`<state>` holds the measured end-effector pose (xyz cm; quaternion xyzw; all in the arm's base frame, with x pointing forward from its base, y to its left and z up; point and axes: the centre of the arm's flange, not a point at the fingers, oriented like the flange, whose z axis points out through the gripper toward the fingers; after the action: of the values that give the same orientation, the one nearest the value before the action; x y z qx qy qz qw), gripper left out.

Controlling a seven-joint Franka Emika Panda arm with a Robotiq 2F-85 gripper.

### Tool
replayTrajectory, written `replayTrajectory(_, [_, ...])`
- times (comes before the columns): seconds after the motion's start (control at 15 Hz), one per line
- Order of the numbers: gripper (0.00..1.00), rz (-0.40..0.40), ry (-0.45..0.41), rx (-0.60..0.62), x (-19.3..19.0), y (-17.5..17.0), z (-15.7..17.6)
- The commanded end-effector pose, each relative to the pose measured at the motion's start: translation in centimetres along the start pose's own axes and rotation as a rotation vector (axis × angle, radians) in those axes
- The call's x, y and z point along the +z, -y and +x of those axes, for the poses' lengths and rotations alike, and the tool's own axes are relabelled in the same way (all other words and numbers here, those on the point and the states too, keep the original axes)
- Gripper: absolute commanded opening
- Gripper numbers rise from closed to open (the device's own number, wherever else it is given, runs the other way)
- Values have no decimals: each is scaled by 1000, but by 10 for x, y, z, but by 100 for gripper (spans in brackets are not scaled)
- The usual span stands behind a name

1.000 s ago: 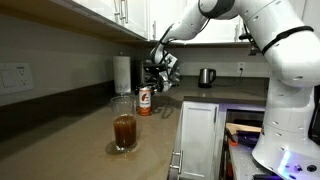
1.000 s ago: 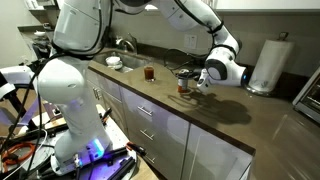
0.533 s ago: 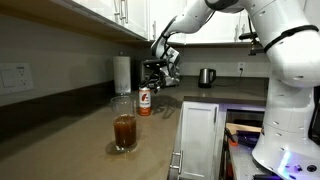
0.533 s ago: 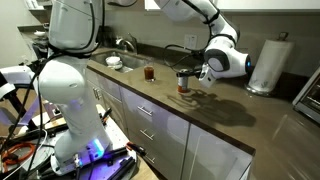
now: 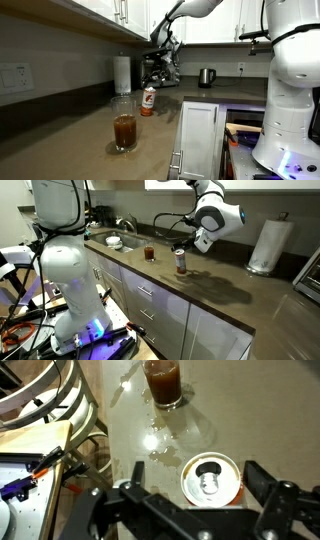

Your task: Pour the contents of the can into the glass

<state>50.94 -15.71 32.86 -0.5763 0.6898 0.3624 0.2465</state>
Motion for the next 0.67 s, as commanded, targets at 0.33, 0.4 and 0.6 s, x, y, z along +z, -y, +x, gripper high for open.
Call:
replayTrajectory(0.33, [100,26,-149,68,-5,-35,-41])
replayTrajectory(0.4, [100,29,-149,67,-5,-35,-43])
replayTrajectory(0.6, [100,34,-169,70,-5,-36,-49])
